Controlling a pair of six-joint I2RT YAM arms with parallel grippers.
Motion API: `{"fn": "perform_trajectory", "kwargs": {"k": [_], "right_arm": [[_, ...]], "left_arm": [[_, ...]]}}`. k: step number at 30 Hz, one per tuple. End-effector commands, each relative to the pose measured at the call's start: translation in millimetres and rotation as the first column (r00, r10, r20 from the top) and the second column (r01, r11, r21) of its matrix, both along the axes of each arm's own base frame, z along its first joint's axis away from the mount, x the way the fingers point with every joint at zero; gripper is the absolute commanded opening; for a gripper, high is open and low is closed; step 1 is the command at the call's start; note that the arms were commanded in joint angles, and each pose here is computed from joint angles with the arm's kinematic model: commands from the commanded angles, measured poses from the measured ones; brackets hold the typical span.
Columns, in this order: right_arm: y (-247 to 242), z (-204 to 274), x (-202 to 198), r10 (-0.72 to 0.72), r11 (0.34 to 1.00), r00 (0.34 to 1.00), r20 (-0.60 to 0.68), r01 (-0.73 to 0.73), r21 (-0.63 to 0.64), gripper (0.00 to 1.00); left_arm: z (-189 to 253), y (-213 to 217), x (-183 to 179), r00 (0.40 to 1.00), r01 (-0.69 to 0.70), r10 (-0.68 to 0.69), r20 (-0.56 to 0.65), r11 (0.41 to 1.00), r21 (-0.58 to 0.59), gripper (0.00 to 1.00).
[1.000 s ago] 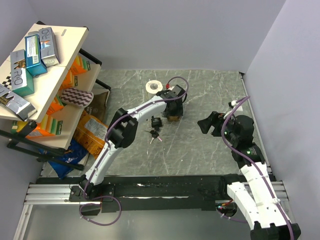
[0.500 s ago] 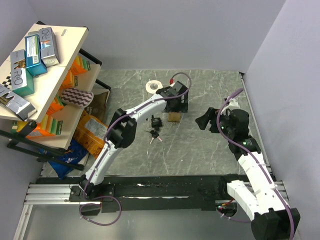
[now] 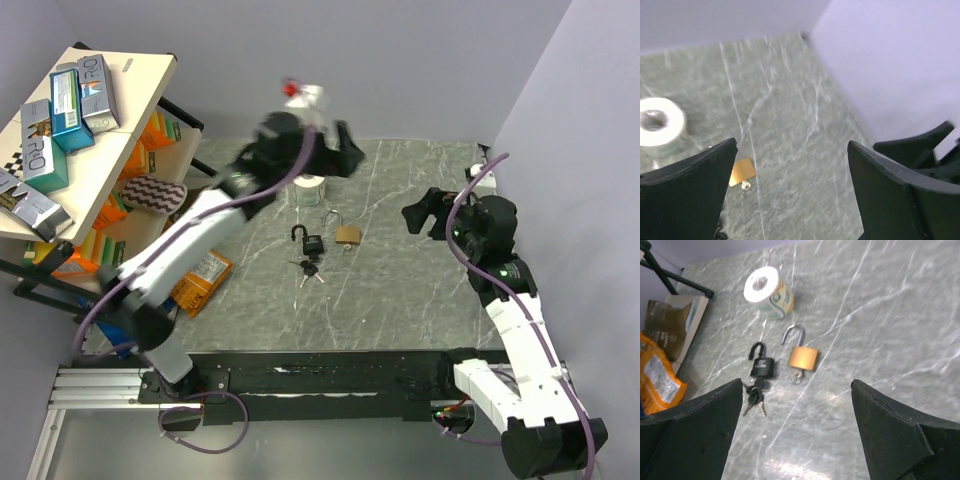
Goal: Unlock with the key
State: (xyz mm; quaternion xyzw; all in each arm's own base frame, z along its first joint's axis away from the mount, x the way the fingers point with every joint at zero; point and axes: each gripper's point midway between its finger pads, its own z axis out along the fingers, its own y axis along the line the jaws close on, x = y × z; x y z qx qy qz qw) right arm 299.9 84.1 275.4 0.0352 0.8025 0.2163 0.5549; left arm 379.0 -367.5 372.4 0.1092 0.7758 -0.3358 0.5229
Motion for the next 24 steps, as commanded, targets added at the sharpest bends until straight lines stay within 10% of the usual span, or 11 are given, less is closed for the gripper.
{"fn": "perform_trajectory", "kwargs": {"k": [1, 9, 24], "right_arm": [[-17.2, 37.1, -7.6, -0.038, 0.994, 0.994, 0.100, 0.048, -0.093, 0.95], [-21.7, 42.2, -22.0, -0.049, 0.993, 0.990, 0.133, 0.063, -0.100, 0.95], [-24.3, 37.1, -26.6, -0.053, 0.991, 0.988, 0.144, 0.070, -0.113, 0.95]], "left_arm": [[9.0, 63.5, 7.6, 0.994, -0.098, 0.092, -0.057, 0.987, -0.126, 0.96], [11.1, 165.2, -42.0, 0.950, -0.310, 0.312, -0.018, 0.934, -0.177, 0.96], [-5.4, 184.7, -60.2, 0.930, -0.367, 0.361, -0.068, 0.919, -0.147, 0.96]]}}
